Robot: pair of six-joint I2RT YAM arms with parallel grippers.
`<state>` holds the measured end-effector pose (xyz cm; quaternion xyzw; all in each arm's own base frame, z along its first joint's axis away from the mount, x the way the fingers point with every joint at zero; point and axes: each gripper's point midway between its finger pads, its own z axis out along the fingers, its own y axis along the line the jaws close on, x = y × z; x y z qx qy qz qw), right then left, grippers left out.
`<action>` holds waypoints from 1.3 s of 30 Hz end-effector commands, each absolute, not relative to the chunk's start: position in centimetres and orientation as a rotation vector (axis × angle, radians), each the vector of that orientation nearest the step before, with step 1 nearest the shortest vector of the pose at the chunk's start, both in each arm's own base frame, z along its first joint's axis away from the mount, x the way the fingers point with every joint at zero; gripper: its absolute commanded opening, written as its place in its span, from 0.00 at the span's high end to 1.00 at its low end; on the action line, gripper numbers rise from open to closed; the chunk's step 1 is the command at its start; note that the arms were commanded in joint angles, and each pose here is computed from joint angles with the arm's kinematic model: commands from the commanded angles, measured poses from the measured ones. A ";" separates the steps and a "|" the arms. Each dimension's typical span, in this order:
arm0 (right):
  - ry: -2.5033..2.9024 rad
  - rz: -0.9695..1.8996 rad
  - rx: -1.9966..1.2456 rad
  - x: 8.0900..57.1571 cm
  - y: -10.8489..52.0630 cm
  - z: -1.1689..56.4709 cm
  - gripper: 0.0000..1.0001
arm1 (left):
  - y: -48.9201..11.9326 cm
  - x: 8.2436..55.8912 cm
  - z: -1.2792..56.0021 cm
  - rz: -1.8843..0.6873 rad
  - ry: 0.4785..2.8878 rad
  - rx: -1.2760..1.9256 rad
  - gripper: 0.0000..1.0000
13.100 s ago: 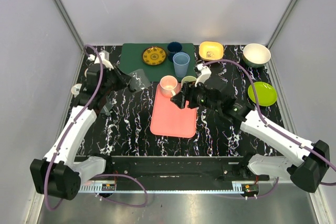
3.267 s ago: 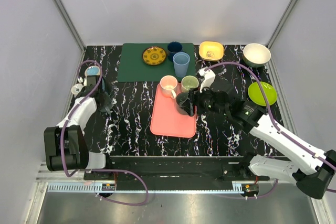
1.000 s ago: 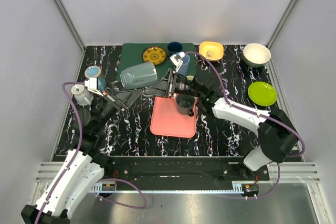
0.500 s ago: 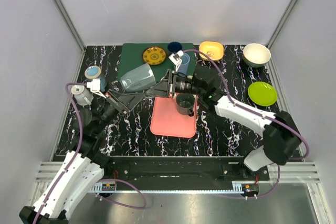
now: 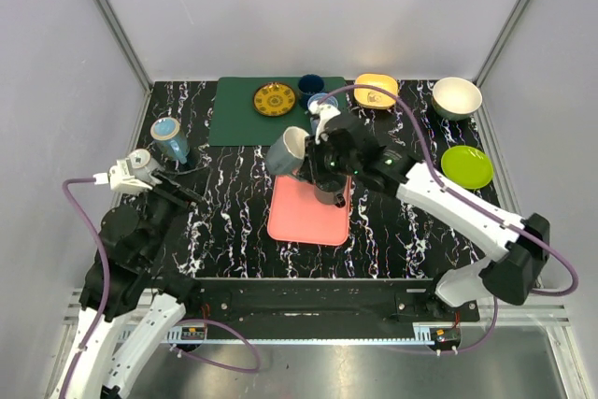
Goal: Turn the mug right side up
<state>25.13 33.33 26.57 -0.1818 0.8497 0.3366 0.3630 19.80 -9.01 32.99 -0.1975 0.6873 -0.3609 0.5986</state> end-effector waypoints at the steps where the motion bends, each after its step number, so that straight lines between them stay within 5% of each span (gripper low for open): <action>1: 2.238 0.475 -0.557 26.7 31.5 22.9 1.00 | -5.5 19.8 28.8 -0.585 1.698 -0.565 0.35; 11: 2.350 0.229 -0.536 28.5 32.2 16.1 1.00 | -6.3 20.5 26.2 -0.491 1.864 -0.466 0.35; 36: 2.344 0.089 -0.570 32.8 34.4 11.1 1.00 | -6.1 21.6 25.0 -0.439 1.877 -0.465 0.35; 38: 2.351 0.102 -0.576 32.3 34.3 11.1 0.88 | -6.1 21.6 25.0 -0.438 1.876 -0.466 0.34; 39: 2.348 0.114 -0.572 32.2 34.2 11.3 0.67 | -6.1 21.6 24.9 -0.434 1.879 -0.465 0.34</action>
